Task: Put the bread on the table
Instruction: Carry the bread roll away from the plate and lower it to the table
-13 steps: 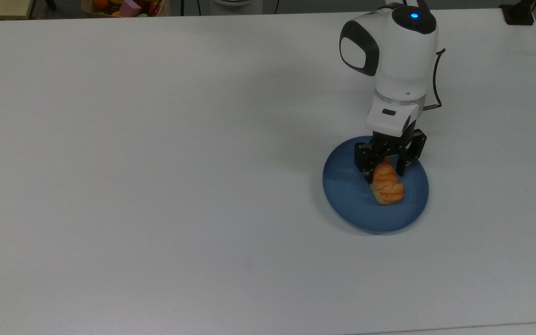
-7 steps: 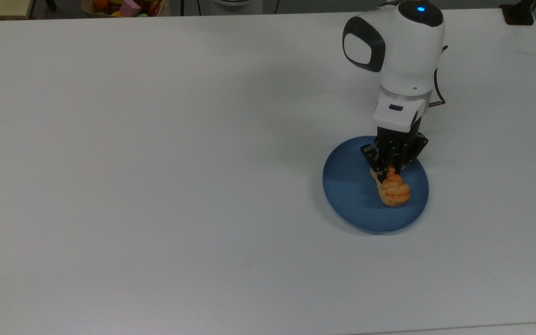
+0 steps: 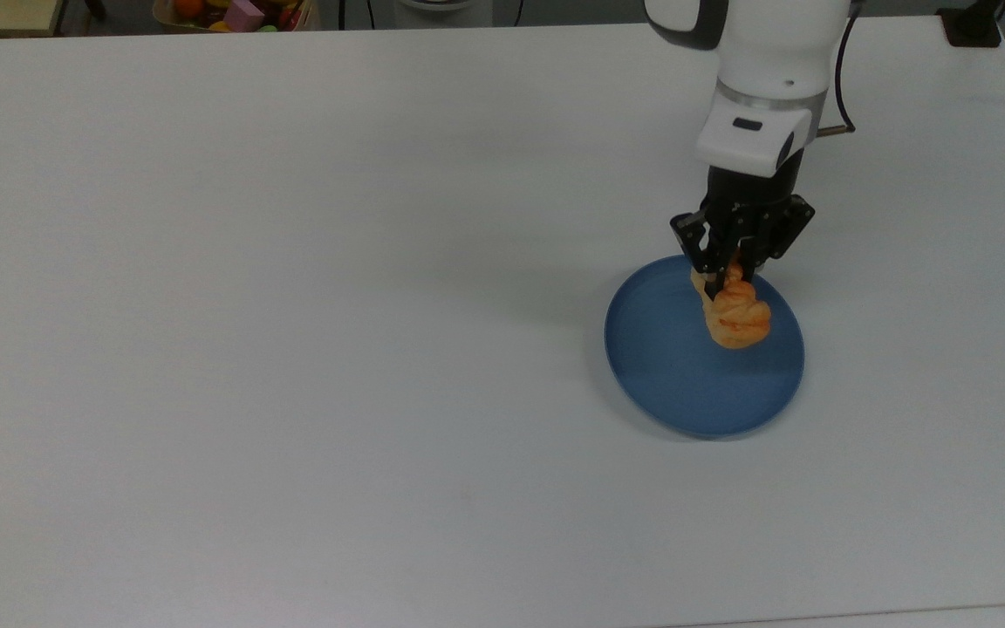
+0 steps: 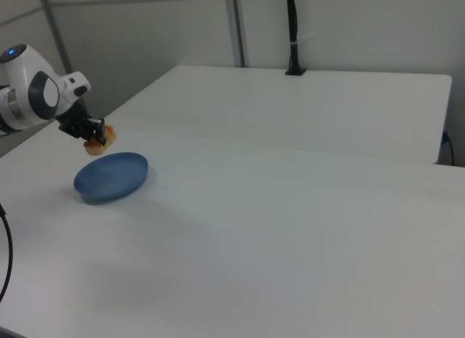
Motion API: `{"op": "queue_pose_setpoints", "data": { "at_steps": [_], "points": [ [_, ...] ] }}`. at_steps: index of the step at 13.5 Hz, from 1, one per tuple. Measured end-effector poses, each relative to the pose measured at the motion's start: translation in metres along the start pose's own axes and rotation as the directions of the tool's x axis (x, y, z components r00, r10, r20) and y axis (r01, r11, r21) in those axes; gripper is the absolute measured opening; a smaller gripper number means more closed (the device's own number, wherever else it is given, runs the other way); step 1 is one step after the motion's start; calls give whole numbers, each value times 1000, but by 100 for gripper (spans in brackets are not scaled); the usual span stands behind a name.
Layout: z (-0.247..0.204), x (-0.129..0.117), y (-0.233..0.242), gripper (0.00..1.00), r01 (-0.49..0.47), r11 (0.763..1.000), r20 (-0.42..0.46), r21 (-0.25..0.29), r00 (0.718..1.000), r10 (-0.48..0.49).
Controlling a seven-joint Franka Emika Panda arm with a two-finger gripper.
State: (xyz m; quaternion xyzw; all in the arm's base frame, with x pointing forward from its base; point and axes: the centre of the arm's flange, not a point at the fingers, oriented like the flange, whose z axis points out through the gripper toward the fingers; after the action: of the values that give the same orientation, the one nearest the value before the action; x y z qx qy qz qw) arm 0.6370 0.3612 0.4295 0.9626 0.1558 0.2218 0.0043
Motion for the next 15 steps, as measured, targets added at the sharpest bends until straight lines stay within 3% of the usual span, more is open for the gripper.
{"op": "queue_pose_setpoints", "data": {
  "at_steps": [4,9,13,15],
  "points": [
    [-4,5,35,29,-44,999,9,-23,999,44],
    [22,-2,166,29,-98,990,56,-106,993,105],
    [43,-32,279,30,-129,977,118,-168,982,150],
    [51,-44,323,31,-142,972,98,-187,982,162]
  ]
}}
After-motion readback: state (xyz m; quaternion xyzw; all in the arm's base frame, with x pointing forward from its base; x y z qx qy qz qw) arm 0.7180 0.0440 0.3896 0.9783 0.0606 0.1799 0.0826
